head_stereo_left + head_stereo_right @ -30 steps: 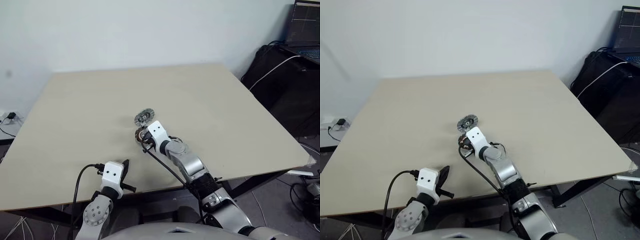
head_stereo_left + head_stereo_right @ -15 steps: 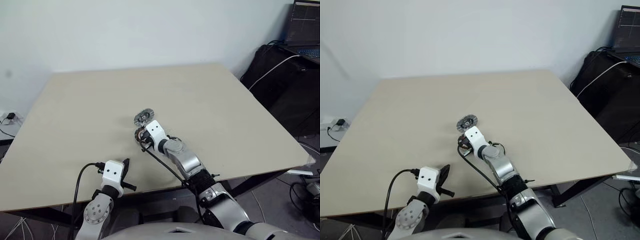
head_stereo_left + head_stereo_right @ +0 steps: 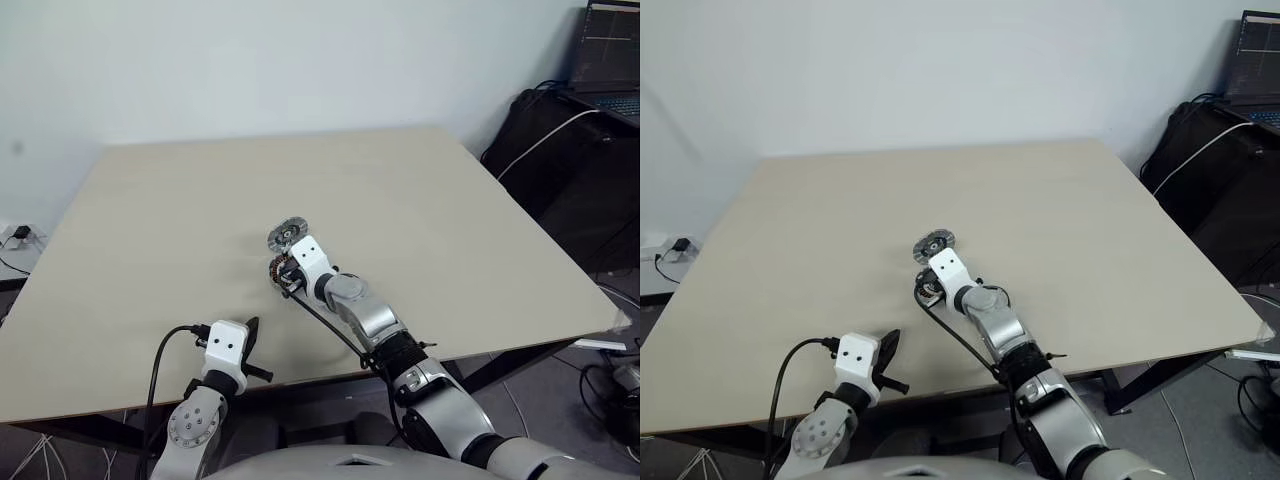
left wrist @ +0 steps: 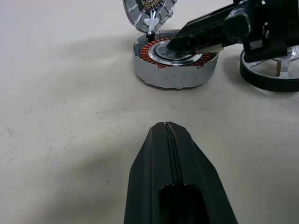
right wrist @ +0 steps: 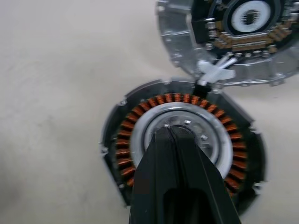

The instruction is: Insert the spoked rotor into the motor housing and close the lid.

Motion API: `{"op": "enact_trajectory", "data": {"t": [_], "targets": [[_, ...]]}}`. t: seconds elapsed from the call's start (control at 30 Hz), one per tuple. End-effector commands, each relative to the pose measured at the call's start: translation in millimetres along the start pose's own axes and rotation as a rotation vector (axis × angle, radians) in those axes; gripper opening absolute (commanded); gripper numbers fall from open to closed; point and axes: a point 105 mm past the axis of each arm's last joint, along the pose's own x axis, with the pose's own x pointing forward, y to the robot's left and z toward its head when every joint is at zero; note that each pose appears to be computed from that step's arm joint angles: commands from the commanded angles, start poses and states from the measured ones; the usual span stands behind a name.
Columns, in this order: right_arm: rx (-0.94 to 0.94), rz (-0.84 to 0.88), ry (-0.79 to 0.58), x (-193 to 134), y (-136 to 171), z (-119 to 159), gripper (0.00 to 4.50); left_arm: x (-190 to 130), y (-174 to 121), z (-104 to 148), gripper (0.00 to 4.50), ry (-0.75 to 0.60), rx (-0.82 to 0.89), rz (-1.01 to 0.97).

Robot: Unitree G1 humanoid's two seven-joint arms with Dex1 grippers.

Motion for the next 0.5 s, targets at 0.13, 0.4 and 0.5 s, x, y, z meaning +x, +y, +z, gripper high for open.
{"op": "enact_trajectory", "data": {"t": [0.13, 0.4, 0.5], "targets": [[-0.024, -0.028, -0.041, -2.9, -10.9, 13.4, 0.01, 4.0, -1.4, 11.4, 0.00, -0.052, 0.002, -0.009], [-0.017, -0.017, -0.081, -6.6, -9.3, 18.7, 0.01, 4.8, -3.2, 12.6, 0.00, -0.054, 0.000, -0.015], [-0.021, -0.018, -0.093, -6.2, -8.5, 21.5, 0.01, 4.8, -3.3, 13.7, 0.00, -0.056, 0.000, -0.016]]}}
